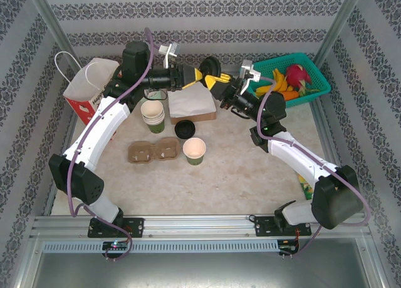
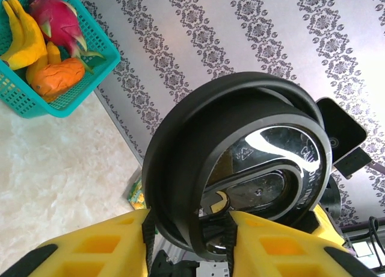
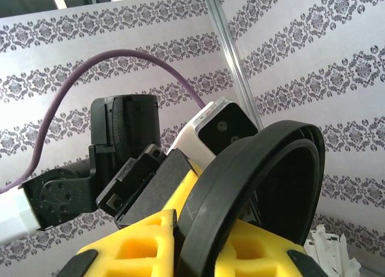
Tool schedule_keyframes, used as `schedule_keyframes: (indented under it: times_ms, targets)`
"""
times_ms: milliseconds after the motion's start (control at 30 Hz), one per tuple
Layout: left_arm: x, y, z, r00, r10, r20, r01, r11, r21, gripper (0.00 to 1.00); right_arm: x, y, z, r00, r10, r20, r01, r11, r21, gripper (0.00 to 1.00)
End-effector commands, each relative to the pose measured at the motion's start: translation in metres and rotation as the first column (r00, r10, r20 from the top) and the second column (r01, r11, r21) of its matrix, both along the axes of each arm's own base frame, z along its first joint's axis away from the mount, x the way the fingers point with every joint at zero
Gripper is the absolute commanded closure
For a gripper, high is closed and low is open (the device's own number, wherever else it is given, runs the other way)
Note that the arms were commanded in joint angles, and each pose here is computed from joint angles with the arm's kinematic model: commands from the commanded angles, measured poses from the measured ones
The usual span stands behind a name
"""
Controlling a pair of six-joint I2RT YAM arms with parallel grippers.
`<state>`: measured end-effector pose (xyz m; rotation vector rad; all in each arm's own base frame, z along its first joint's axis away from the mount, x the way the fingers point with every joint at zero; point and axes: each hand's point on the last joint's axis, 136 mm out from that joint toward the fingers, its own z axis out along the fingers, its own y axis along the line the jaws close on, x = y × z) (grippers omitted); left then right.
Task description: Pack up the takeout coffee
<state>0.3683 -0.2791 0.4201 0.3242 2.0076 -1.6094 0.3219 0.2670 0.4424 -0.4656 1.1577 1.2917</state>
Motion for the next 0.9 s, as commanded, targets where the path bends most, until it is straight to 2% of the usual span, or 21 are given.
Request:
schedule_keyframes:
  times_ms: [0, 200, 667, 867]
  targets:
    - [-0.002, -0.003, 0.006, 1.000, -0.021, 0.019, 0.021, 1.000, 0.001, 0.63, -0.017, 0.006, 0.020, 0.993, 0.042, 0.107, -0.041, 0.999, -0.009, 1.00]
    - [0.002, -0.004, 0.003, 1.000, -0.017, 0.011, 0.016, 1.000, 0.007, 0.63, -0.023, 0.009, 0.018, 0.991, 0.058, 0.124, -0.054, 0.998, -0.034, 1.00]
    - [0.004, -0.005, -0.006, 1.000, -0.022, -0.013, 0.022, 0.999, 0.023, 0.77, -0.027, 0.019, 0.014, 0.989, 0.077, 0.122, -0.070, 0.995, -0.065, 1.00]
    - [0.006, -0.004, -0.014, 1.000, -0.008, -0.026, 0.010, 0.998, 0.058, 0.90, -0.026, 0.024, 0.007, 0.991, 0.093, 0.093, -0.083, 0.991, -0.101, 1.00]
